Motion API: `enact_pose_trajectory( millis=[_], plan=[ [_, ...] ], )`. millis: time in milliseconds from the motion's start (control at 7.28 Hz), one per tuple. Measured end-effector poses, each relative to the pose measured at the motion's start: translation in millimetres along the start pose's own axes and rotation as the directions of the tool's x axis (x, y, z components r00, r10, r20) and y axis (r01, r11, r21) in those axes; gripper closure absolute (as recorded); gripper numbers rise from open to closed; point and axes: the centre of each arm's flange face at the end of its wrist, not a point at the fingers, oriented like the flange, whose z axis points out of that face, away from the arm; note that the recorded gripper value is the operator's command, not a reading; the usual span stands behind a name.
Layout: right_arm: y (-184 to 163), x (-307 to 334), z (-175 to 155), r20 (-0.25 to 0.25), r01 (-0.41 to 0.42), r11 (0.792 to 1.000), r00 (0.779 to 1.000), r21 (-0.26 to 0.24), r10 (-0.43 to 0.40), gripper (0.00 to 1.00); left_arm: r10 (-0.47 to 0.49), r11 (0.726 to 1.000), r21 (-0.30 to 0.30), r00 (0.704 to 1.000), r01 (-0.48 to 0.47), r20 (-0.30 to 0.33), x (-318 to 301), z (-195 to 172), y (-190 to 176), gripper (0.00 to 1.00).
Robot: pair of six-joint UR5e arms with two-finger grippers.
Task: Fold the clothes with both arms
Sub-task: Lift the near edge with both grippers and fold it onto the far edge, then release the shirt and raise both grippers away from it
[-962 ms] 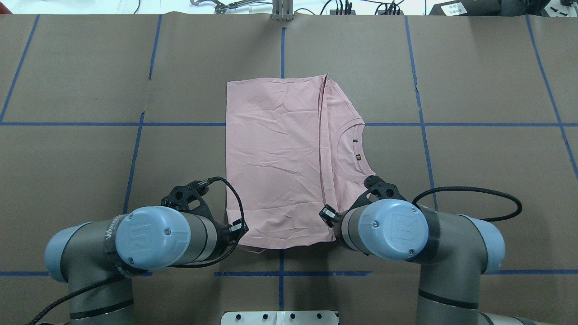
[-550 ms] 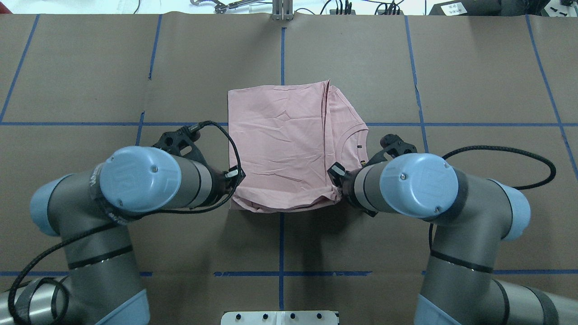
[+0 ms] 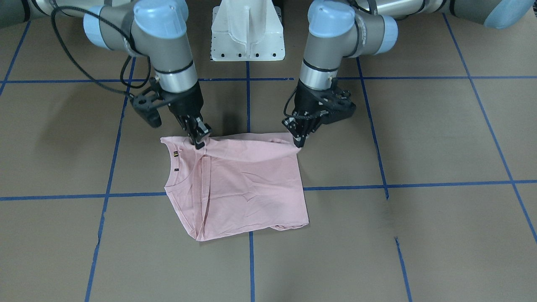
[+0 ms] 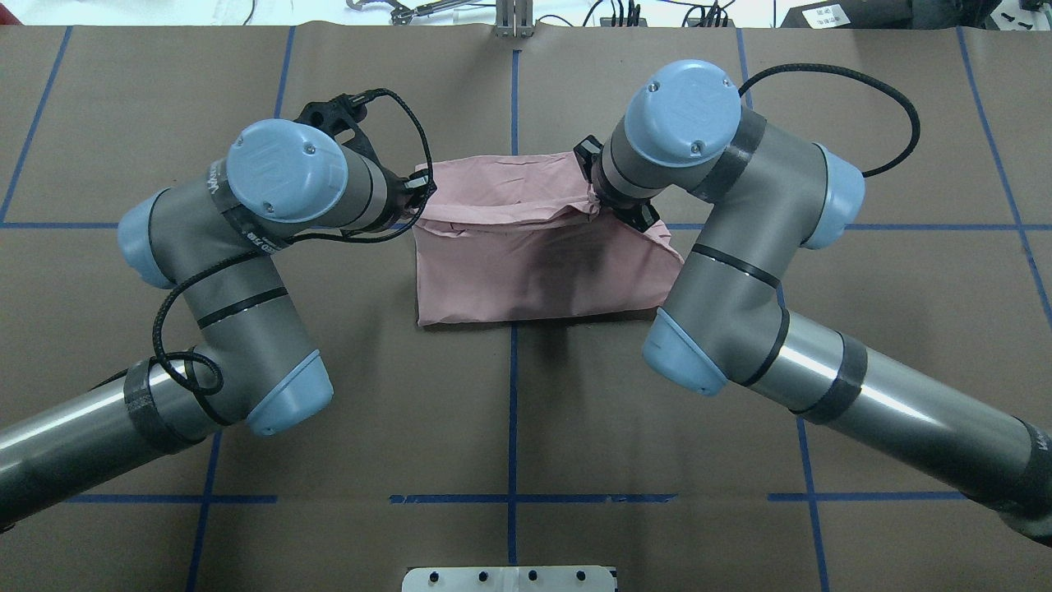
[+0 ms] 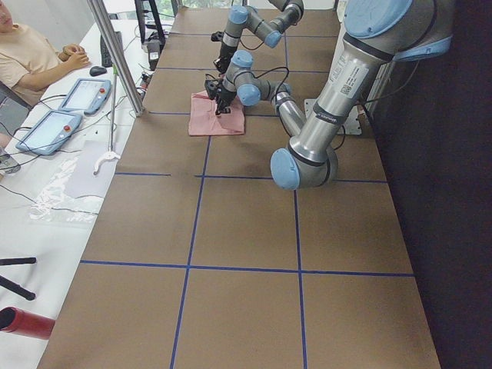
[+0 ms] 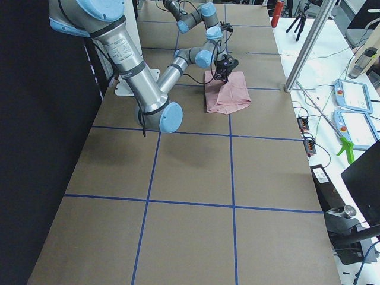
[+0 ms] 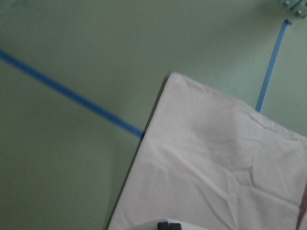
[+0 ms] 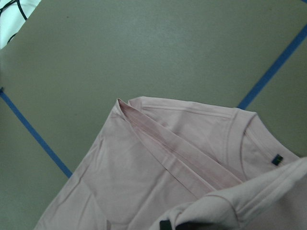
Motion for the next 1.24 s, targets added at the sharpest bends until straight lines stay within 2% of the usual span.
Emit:
enact_pose_trajectory(
  millis=[275, 550, 687, 825, 962, 1099, 1237],
  plan=[
    [-17.5, -36.5, 28.9, -0.018, -0.015, 1.0, 1.0, 0.018, 0.015, 1.0, 0.046, 0.998, 0.031, 0.999, -0.046, 0.027, 9.3, 28.7, -19.9, 1.0],
    [-28.2, -56.8, 46.3, -0.049, -0.017, 0.999, 0.999, 0.031, 0.018, 1.0, 0.052, 0.996, 0.066, 0.998, -0.054, 0.032, 25.9, 49.4, -29.4, 1.0],
    [-32.5, -61.3, 53.4, -0.05, -0.016, 0.999, 0.999, 0.03, 0.017, 0.45, 0.051, 0.995, 0.082, 0.999, -0.052, 0.02, 30.1, 58.5, -35.9, 0.95],
    [-39.0, -67.4, 69.6, -0.042, -0.016, 0.999, 0.999, 0.029, 0.017, 0.04, 0.05, 0.992, 0.112, 0.999, -0.052, 0.02, 34.7, 74.6, -46.9, 0.64],
    [-50.5, -75.0, 95.3, -0.035, -0.012, 0.999, 0.999, 0.032, 0.013, 0.02, 0.071, 0.984, 0.159, 0.997, -0.075, 0.032, 33.2, 98.7, -62.2, 0.56],
    [-70.2, -82.9, 116.5, -0.02, -0.009, 0.999, 1.0, 0.039, 0.01, 0.01, 0.119, 0.969, 0.213, 0.992, -0.123, 0.031, 21.9, 115.5, -89.7, 0.56],
    [-97.0, -91.3, 122.5, -0.003, -0.016, 0.999, 1.0, 0.04, 0.016, 0.0, 0.161, 0.954, 0.255, 0.987, -0.158, 0.006, 4.0, 119.5, -117.2, 0.55]
  ],
)
